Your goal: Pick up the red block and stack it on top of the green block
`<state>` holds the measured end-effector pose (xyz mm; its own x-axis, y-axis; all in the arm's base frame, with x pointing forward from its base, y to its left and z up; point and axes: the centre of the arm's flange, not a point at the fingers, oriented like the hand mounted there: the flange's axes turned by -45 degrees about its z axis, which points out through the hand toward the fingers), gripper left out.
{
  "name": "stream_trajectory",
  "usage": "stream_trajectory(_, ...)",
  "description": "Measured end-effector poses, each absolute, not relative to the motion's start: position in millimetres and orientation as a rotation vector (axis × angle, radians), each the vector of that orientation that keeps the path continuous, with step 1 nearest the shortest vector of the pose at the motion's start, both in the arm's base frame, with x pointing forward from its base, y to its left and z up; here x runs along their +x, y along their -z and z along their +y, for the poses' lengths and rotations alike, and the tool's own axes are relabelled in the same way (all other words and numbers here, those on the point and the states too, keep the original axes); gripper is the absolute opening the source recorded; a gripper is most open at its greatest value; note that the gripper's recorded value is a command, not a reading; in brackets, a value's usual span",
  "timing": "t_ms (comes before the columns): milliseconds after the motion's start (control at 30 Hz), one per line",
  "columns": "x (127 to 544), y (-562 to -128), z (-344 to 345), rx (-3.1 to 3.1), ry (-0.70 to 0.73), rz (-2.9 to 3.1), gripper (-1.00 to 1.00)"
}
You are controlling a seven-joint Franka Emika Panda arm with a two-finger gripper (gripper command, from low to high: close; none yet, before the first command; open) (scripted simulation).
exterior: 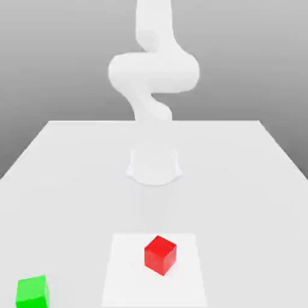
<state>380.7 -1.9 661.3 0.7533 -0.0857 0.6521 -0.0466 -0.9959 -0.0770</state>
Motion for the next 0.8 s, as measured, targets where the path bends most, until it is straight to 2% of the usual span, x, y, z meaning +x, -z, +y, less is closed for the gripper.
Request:
stream_trajectory(167, 434, -543, 1, -2.897, 0.771, 0.312, 0.00)
stream_trajectory(333, 451, -426, 9, -2.916, 0.495, 0.512, 0.00)
stream_trajectory(467, 443, -336, 15, -2.940, 0.290, 0.681, 0.00)
stream_trajectory(633, 409, -235, 15, -2.979, 0.058, 0.906, 0.00)
stream_trajectory(800, 398, -175, 14, -2.991, 0.006, 0.963, 0.00)
